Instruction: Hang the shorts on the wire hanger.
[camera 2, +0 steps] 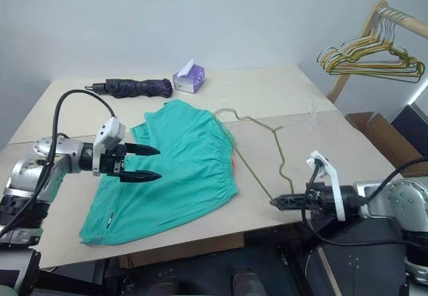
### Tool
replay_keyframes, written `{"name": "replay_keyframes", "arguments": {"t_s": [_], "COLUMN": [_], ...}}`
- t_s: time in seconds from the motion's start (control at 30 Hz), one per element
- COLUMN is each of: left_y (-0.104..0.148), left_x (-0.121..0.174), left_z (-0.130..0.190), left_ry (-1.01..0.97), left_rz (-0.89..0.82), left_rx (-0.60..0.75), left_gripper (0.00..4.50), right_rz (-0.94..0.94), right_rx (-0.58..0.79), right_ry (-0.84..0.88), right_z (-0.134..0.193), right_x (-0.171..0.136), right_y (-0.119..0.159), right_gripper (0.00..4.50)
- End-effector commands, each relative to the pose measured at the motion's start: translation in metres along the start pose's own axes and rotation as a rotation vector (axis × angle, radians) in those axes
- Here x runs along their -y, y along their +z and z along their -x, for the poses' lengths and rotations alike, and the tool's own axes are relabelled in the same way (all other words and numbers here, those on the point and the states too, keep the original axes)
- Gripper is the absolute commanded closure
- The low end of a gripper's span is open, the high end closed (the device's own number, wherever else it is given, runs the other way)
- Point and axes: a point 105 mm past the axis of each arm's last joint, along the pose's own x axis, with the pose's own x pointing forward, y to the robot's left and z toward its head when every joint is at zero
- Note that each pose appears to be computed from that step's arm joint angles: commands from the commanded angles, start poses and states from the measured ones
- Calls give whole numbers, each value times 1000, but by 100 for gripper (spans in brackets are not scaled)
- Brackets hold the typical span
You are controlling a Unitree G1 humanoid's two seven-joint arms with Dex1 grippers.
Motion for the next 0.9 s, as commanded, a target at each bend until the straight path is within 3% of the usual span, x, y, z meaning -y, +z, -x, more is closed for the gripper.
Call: {"name": "replay_keyframes", "arguments": {"t_s": [0.03,0.33,0.9], "left_y": [16,13,4], "left_x": [5,10,7], "left_z": [0,2,1], "left_ry": [2,10,19], "left_rz": [-61,-65,-74], "left_rx": [5,-13,-23], "left_gripper": [5,5,5], "right_rz": [-90,-158,-41], "right_rx": [-7,-3,-21], "right_ry": [-8,-45,28], "right_z": [6,2,-12], "right_x": [13,44,34], "right_y": [-4,-7,8], "right_gripper": [450,450,450]}}
